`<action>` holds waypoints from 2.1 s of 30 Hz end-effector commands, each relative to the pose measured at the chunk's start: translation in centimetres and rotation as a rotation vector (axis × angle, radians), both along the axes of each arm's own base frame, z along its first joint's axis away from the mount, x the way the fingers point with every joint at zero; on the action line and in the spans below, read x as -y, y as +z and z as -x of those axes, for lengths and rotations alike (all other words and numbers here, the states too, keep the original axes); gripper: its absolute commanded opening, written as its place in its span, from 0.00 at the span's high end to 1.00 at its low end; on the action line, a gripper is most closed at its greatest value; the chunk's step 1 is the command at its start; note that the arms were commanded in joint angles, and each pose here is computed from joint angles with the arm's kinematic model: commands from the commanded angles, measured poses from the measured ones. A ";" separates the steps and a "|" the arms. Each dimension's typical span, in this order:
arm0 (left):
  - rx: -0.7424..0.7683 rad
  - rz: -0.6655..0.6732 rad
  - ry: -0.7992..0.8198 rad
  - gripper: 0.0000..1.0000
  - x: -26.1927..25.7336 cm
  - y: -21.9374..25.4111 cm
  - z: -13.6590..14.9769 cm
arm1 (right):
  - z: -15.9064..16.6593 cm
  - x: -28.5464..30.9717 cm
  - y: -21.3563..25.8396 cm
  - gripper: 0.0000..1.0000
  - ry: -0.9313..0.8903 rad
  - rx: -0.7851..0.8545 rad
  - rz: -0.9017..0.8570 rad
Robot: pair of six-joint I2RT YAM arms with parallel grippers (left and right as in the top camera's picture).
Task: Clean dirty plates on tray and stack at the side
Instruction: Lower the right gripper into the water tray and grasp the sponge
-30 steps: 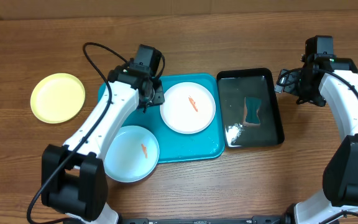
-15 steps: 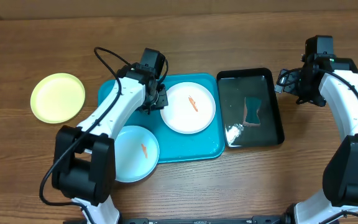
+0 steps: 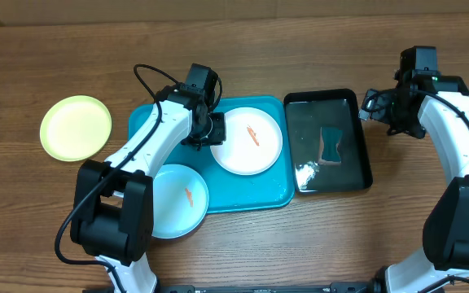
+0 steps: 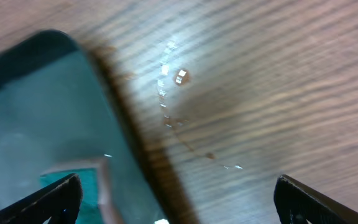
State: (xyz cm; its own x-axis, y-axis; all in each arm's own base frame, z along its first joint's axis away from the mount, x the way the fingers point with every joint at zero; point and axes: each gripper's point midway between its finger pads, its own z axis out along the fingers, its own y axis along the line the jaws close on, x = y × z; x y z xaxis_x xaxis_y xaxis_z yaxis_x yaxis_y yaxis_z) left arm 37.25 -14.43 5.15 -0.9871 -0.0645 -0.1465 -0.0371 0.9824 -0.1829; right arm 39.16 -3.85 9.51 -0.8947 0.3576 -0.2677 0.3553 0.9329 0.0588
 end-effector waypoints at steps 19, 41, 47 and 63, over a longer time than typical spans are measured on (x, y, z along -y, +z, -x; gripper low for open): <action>-0.039 -0.040 0.035 0.69 -0.5 -1.9 0.5 | 2.5 -9.5 0.3 0.18 0.257 -0.078 -0.216; -0.031 -0.053 0.036 0.66 -0.7 -1.9 0.4 | 3.4 -11.8 -5.0 0.36 0.330 -0.049 -0.142; -0.031 -0.053 0.036 0.65 -0.7 -1.9 0.4 | 3.8 -11.4 -6.3 0.40 0.326 -0.047 -0.126; -0.031 -0.053 0.035 0.65 -0.6 -1.9 0.4 | 4.5 -11.3 -7.8 0.50 0.325 -0.050 -0.126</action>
State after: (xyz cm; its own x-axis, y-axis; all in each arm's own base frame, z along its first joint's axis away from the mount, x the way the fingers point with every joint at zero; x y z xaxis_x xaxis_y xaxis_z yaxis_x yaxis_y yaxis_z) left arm 37.14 -13.76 3.91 -0.9868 -0.0931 -0.1327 -0.0741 0.9871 -0.1418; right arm 35.06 7.50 1.88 -0.9776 0.0772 -0.1958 0.0439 0.9846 0.1692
